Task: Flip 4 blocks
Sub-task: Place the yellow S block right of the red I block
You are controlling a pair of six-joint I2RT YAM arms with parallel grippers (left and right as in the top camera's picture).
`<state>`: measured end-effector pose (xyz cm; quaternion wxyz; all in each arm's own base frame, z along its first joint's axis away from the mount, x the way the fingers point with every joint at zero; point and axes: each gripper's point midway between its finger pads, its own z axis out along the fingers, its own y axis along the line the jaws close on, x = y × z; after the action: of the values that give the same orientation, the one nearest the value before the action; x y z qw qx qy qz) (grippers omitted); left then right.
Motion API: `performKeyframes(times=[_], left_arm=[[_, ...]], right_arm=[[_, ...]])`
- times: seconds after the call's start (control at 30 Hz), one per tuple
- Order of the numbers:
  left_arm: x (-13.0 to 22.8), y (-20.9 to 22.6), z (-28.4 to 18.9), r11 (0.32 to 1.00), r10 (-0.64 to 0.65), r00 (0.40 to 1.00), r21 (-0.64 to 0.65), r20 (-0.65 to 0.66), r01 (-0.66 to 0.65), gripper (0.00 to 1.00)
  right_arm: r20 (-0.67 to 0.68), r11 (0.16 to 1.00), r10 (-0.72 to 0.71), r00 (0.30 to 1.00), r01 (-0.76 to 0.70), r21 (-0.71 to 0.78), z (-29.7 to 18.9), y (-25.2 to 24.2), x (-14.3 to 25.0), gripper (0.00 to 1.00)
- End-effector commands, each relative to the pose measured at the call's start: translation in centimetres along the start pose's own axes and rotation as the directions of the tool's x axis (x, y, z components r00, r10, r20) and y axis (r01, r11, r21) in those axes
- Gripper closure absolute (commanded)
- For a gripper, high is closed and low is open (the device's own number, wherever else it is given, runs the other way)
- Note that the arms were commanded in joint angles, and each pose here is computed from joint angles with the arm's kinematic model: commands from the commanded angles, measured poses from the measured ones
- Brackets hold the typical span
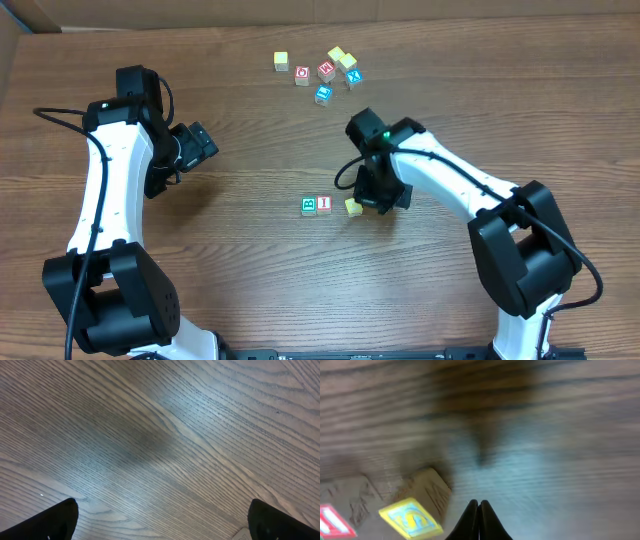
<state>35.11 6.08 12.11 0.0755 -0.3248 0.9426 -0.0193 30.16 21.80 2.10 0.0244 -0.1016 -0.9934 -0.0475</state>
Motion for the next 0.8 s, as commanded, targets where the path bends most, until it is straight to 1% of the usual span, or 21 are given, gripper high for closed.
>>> performKeyframes(times=[0.0, 0.1, 0.33, 0.77], left_arm=[[-0.6, -0.1, -1.1, 1.000, 0.013, 0.999, 0.013, 0.033, -0.013, 0.00], [-0.6, -0.1, -1.1, 1.000, 0.013, 0.999, 0.013, 0.033, -0.013, 0.00], [-0.6, -0.1, -1.1, 1.000, 0.013, 0.999, 0.013, 0.033, -0.013, 0.00], [-0.6, -0.1, -1.1, 1.000, 0.013, 0.999, 0.013, 0.033, -0.013, 0.00]], right_arm=[[-0.003, 0.997, -0.001, 1.000, 0.001, -0.073, 0.3, 1.3, 0.7, 0.96], [-0.001, 0.993, -0.018, 1.000, 0.018, -0.113, 0.6, 2.4, 0.9, 0.96], [0.006, 0.988, -0.058, 0.998, 0.058, -0.140, 0.7, 3.9, 1.7, 0.96], [0.057, 0.984, -0.060, 0.997, 0.069, -0.164, 0.5, 4.6, 0.6, 0.94]])
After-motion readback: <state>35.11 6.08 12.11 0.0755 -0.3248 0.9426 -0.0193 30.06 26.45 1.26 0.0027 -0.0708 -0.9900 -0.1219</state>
